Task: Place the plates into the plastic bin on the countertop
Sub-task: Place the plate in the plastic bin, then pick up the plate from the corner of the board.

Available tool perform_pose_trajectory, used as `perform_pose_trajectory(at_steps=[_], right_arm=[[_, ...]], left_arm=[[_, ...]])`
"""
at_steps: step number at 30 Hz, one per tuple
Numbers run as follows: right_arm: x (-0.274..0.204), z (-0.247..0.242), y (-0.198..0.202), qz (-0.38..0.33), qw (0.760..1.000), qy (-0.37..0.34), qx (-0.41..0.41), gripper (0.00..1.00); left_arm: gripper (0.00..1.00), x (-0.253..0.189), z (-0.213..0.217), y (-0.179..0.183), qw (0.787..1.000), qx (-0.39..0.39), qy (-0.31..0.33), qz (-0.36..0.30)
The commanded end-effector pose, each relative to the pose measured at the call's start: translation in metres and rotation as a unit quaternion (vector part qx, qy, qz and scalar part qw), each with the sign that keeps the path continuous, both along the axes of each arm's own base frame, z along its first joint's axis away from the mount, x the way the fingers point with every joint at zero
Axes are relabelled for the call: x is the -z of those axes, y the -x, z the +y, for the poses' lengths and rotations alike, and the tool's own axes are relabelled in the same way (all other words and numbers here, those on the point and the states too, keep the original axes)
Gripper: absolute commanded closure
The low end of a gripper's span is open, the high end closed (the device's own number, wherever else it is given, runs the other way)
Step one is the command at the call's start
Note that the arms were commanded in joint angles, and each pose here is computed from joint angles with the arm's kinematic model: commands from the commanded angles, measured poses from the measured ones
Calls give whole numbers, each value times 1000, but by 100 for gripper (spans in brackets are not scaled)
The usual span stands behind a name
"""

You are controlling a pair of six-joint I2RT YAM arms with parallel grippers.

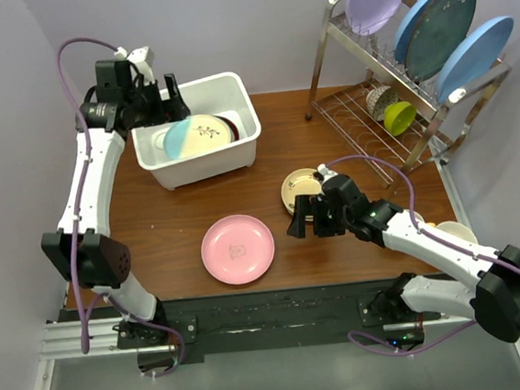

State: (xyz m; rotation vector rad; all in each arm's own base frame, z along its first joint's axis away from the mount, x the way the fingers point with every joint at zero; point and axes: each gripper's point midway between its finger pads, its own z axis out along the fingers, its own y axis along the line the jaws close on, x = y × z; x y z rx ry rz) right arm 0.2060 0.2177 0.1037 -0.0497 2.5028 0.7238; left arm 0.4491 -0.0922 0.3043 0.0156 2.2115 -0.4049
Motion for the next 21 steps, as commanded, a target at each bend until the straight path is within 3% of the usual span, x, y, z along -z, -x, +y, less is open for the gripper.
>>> perform_pose_trajectory(at_steps=[1, 7, 21], right_arm=[[-6, 13, -1, -3, 999, -31, -12, 1], [-2, 20, 1, 9, 999, -46, -16, 1], [18, 47, 10, 44, 995, -69, -53, 4]], left_arm=[[4, -39, -17, 20, 997, 30, 60, -49], [3, -47, -27, 51, 992, 40, 104, -64], [4, 6, -35, 111, 989, 52, 140, -16]])
